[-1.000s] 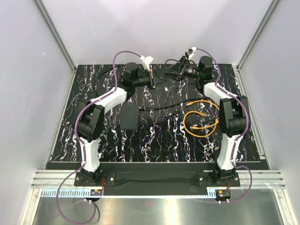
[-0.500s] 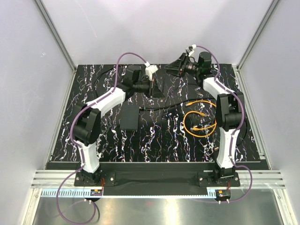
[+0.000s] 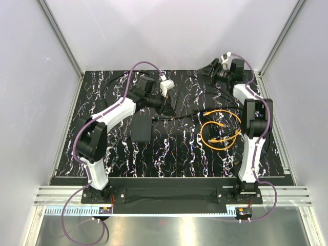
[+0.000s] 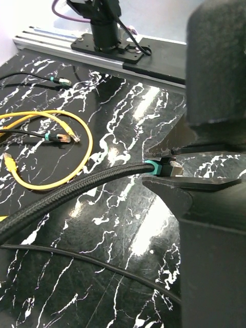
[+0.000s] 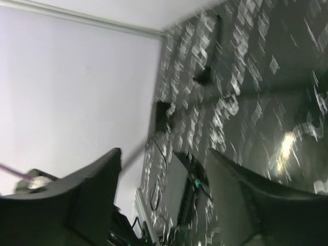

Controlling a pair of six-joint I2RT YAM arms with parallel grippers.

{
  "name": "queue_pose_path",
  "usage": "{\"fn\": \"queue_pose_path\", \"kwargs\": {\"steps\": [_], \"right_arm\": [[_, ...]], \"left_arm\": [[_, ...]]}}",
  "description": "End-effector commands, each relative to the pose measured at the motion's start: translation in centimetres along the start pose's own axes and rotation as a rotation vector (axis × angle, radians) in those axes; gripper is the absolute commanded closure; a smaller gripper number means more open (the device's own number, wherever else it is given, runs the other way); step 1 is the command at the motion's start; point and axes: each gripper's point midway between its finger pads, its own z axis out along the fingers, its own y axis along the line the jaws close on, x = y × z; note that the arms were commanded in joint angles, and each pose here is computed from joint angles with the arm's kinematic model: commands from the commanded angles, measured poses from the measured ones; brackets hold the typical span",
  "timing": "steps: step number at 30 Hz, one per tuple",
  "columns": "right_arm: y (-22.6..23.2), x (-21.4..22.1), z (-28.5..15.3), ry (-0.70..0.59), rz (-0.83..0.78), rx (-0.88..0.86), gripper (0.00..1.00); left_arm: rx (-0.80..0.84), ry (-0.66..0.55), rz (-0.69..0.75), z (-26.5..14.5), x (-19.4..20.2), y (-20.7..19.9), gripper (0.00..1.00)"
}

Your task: Insert the plug into the switch port

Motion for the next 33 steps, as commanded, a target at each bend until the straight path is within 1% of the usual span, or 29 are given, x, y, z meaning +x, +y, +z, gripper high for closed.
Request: {"fn": "queue_pose_path", "kwargs": {"steps": [1, 2, 3, 4, 6, 7, 9, 10, 11, 12, 14, 16, 17, 18, 21, 25, 27, 29, 32, 33], "right_arm": [[0.4, 3.8, -1.4, 0.069, -0.025, 0.095, 0.23], [-0.9, 3.5, -1.9, 0.040, -0.072, 0.156, 0.11], [-1.3, 3.3, -2.2, 0.034, -0.084, 0.182, 0.10], [-3.0, 3.5, -2.6, 0.038, -0.049, 0.250, 0.09], [-4.7, 2.9, -2.7, 0.039, -0.021, 0.297, 0.09], [-5.7, 1.6, -3.6, 0.013, -0.002, 0.313, 0.09], [-7.3, 0.8, -3.9, -0.008, 0.015, 0.346, 0.06], [-7.8, 0.3, -4.2, -0.024, 0.014, 0.357, 0.06], [-8.3, -0.3, -4.4, -0.052, 0.019, 0.370, 0.05], [-9.2, -2.1, -5.1, -0.102, 0.018, 0.375, 0.04], [-9.1, -2.9, -5.1, -0.119, 0.018, 0.373, 0.04], [-10.8, -3.5, -5.5, -0.130, 0.042, 0.398, 0.03], [-10.7, -4.1, -5.4, -0.138, 0.036, 0.394, 0.03], [-11.7, -3.9, -5.3, -0.135, 0.055, 0.403, 0.03], [-12.8, -4.2, -5.2, -0.147, 0.087, 0.403, 0.03], [-13.2, -4.0, -4.4, -0.143, 0.144, 0.364, 0.04], [-13.5, -3.8, -4.2, -0.142, 0.160, 0.361, 0.04], [-12.7, -3.6, -4.5, -0.139, 0.165, 0.351, 0.05], [-11.6, -3.5, -5.4, -0.154, 0.090, 0.364, 0.06], [-9.2, -4.6, -5.8, -0.178, 0.010, 0.330, 0.06]], "left_arm": [[0.002, -0.066, 0.167, -1.5, -3.7, -1.8, 1.00], [0.006, -0.075, 0.194, -1.8, -4.0, -2.2, 1.00], [0.018, -0.078, 0.206, -2.0, -4.1, -2.6, 1.00], [0.026, -0.079, 0.240, -2.2, -4.2, -2.9, 1.00], [0.030, -0.078, 0.268, -2.9, -4.3, -3.6, 1.00], [0.027, -0.077, 0.297, -3.1, -4.3, -3.7, 1.00], [0.046, -0.067, 0.324, -3.8, -4.1, -4.7, 1.00], [0.051, -0.062, 0.356, -4.0, -4.0, -4.9, 1.00], [0.050, -0.053, 0.357, -4.2, -3.7, -5.1, 1.00], [0.067, -0.046, 0.380, -5.0, -3.2, -6.0, 1.00], [0.075, -0.030, 0.382, -5.2, -2.7, -6.2, 1.00], [0.101, -0.027, 0.398, -5.7, -2.4, -7.0, 1.00], [0.124, -0.021, 0.393, -5.9, -2.2, -7.6, 1.00], [0.135, -0.019, 0.398, -6.0, -2.2, -7.9, 1.00], [0.180, -0.017, 0.407, -6.5, -2.1, -9.2, 1.00], [0.182, -0.012, 0.448, -7.1, -2.2, -9.9, 1.00], [0.141, 0.005, 0.467, -7.1, -2.2, -9.4, 1.00], [0.111, 0.009, 0.484, -6.9, -2.3, -8.9, 1.00], [0.091, 0.006, 0.483, -6.7, -2.3, -8.4, 1.00], [0.091, 0.011, 0.479, -6.5, -2.0, -8.1, 1.00]]}}
